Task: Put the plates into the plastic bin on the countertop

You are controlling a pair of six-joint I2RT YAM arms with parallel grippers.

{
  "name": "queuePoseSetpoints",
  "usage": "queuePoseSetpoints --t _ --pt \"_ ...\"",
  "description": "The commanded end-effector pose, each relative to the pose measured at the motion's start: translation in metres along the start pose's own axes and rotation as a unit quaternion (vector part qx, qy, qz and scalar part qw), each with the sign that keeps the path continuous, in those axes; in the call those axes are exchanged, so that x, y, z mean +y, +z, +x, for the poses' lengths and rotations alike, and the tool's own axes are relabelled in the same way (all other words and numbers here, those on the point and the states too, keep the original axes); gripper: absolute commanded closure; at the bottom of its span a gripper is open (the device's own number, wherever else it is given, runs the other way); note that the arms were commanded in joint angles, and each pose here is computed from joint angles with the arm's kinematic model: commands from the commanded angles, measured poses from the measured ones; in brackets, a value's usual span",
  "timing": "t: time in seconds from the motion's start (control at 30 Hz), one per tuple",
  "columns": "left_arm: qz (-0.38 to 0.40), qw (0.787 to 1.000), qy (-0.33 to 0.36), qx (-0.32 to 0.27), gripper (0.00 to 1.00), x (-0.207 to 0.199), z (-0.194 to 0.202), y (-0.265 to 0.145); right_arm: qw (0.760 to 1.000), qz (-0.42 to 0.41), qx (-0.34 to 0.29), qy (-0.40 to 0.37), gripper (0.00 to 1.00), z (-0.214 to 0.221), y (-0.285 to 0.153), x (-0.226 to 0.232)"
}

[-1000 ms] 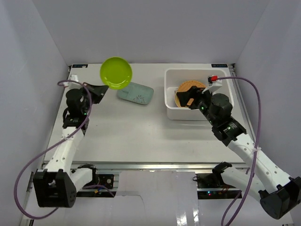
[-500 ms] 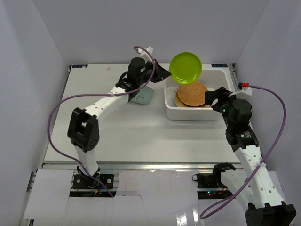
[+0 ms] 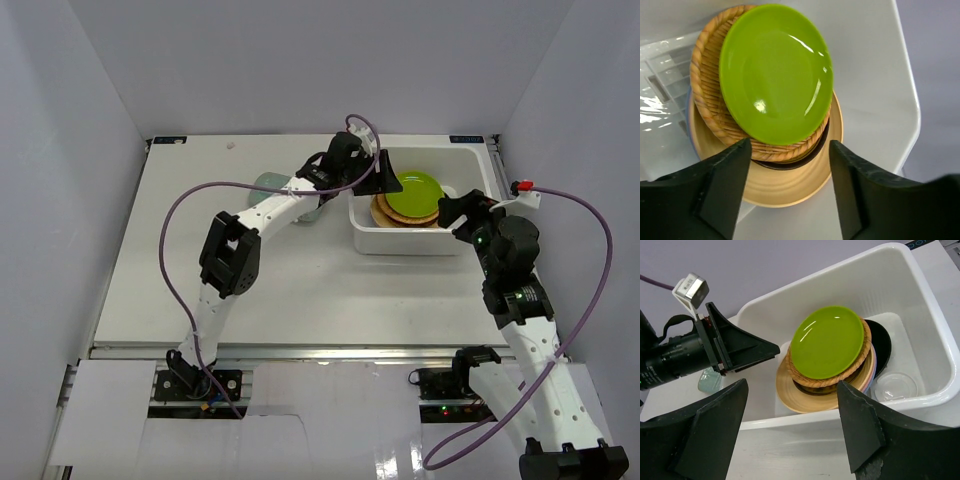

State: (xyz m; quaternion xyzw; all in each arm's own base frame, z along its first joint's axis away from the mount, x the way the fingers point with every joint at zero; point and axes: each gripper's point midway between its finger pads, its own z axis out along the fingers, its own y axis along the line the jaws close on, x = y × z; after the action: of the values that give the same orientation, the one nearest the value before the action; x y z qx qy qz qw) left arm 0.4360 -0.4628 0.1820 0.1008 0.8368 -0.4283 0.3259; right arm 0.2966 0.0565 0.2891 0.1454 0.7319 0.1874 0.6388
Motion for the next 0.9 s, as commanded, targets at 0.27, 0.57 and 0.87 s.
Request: queuePoseSetpoints --t 0.27,0.57,0.87 --pt "-0.045 0.984 -0.046 -0.168 0.25 0.044 -0.098 -0.151 0.994 -0.103 0.03 -0.007 0.23 0.003 -0.001 0.04" --pt "-0.178 0.931 -0.208 -0.242 0.29 0.204 -0.033 -0.234 0.99 -0.133 0.027 -0.026 0.23 -0.005 -0.006 0.053" --pt "-0.238 0.899 -0.268 -0.251 0.25 0.263 0.005 -0.223 0.986 -0.159 0.045 -0.037 0.23 0.0 -0.011 0.061"
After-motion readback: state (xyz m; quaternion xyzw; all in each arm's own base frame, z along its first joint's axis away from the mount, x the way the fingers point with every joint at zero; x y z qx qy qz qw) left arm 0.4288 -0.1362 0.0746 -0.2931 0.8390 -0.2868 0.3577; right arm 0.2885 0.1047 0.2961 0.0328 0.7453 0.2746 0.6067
